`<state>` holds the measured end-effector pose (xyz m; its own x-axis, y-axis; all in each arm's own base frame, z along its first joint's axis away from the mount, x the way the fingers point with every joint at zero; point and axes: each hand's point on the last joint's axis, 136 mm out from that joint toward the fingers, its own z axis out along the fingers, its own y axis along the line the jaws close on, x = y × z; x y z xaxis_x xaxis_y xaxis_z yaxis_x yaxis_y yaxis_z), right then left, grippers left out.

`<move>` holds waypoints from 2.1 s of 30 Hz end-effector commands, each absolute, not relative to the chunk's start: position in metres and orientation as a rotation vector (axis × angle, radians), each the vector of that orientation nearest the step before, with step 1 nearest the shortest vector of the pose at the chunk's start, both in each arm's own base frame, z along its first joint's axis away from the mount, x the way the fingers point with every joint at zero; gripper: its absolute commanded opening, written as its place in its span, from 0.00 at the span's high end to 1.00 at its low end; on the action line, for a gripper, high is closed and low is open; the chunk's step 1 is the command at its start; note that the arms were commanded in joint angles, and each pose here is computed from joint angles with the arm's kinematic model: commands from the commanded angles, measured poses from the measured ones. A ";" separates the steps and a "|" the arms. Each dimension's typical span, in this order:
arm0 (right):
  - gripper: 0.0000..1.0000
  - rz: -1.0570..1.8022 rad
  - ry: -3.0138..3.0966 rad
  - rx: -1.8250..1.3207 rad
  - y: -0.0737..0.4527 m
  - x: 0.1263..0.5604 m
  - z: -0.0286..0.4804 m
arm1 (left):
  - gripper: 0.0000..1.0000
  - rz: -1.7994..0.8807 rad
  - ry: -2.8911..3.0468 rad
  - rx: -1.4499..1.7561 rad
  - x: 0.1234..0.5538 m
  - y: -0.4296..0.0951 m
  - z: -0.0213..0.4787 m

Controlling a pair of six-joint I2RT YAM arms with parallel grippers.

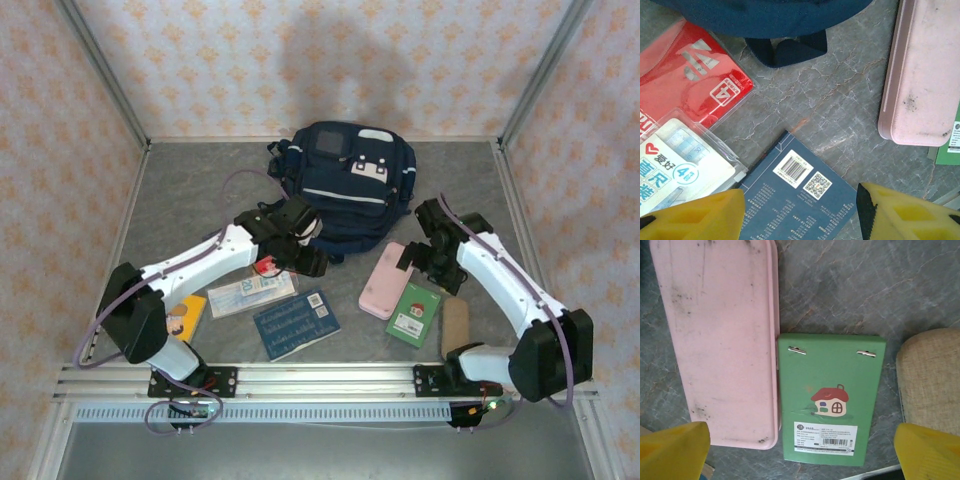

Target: Pack the student bag

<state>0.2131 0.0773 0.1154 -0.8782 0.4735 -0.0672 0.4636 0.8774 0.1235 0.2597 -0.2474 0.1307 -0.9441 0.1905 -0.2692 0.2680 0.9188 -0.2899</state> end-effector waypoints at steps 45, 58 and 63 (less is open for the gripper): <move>0.01 0.142 2.970 0.870 0.135 0.283 0.043 | 0.39 -0.533 2.897 0.258 0.241 -0.253 0.098; 0.01 0.292 2.890 1.024 0.146 0.272 0.056 | 0.39 -0.529 2.911 0.270 0.236 -0.250 0.091; 0.01 0.299 2.893 1.017 0.149 0.270 0.057 | 0.39 -0.531 2.912 0.273 0.236 -0.251 0.090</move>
